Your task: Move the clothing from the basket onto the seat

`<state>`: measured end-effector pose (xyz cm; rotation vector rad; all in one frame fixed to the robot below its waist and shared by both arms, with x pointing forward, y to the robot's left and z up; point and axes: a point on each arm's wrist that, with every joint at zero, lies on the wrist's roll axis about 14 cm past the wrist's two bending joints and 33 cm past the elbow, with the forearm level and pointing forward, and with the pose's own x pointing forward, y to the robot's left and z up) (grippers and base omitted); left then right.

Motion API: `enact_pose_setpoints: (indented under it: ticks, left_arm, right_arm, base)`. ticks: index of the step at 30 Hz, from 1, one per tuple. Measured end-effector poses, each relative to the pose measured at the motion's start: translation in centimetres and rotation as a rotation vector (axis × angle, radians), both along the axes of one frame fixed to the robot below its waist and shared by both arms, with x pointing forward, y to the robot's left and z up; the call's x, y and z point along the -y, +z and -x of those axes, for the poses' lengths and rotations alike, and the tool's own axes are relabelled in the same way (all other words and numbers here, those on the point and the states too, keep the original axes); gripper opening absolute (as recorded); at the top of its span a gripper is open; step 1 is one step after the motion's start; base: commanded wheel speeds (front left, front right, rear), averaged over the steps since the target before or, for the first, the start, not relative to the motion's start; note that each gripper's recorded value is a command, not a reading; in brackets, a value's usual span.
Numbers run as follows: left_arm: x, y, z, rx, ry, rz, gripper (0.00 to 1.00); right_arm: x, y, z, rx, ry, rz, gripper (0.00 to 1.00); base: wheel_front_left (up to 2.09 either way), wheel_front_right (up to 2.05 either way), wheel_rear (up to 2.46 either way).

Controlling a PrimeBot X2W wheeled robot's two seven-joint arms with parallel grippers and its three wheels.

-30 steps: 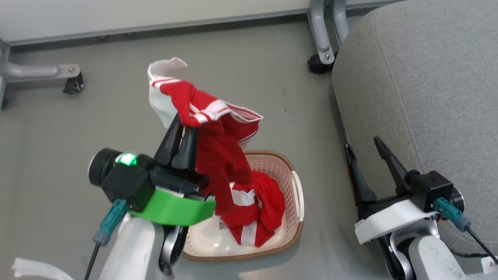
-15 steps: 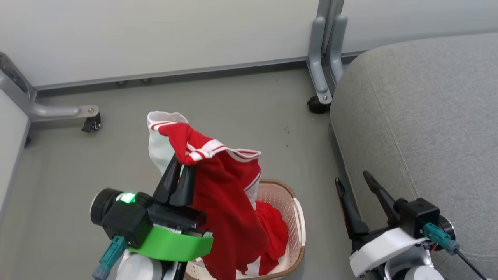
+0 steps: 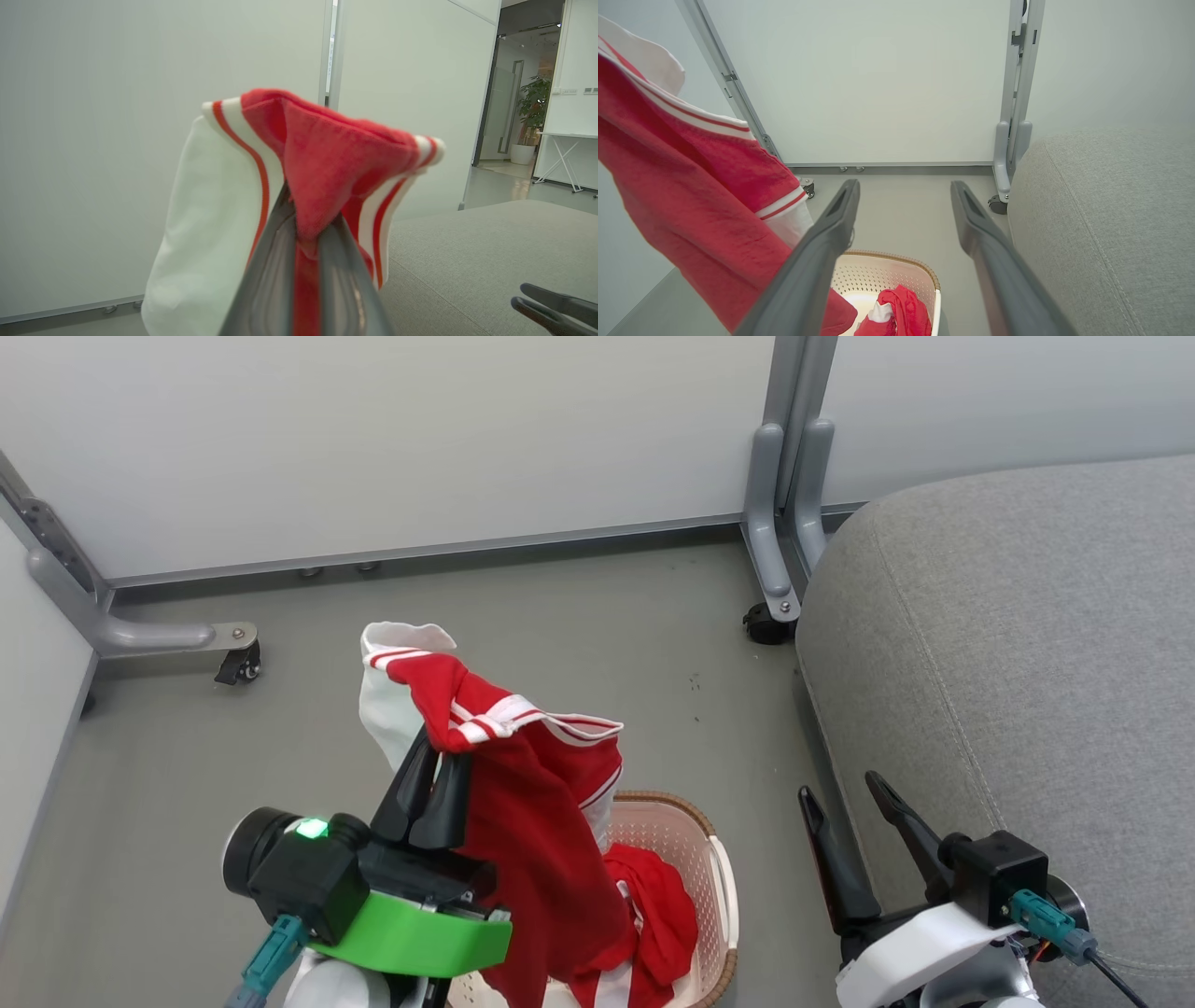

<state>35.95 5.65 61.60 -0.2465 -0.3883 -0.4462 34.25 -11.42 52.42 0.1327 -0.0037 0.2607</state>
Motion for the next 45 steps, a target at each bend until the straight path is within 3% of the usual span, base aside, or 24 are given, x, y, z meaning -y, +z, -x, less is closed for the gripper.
enact_pose_setpoints:
  ticks: [10, 15, 31, 45]
  left_arm:
    - [-0.1, -0.1, -0.1, -0.002, 0.000, 0.001, 0.00]
    - [-0.2, -0.1, -0.2, -0.003, 0.002, 0.002, 0.00]
    - [-0.5, -0.4, -1.0, -0.012, 0.007, 0.000, 0.00]
    - [-0.2, -0.7, -0.9, -0.021, -0.004, -0.002, 0.00]
  right_arm:
    - [-0.1, -0.2, 0.0, -0.008, 0.004, -0.003, 1.00]
    - [-1.6, -0.4, 0.1, -0.015, 0.064, 0.007, 1.00]
    - [-14.4, 1.7, -0.3, 0.037, 0.580, 0.006, 1.00]
    - [-20.4, 2.4, -1.6, 0.057, 0.760, 0.009, 1.00]
  base:
    - [0.00, 0.00, 0.00]
    - [0.00, 0.00, 0.00]
    - [0.00, 0.00, 0.00]
    - [0.00, 0.00, 0.00]
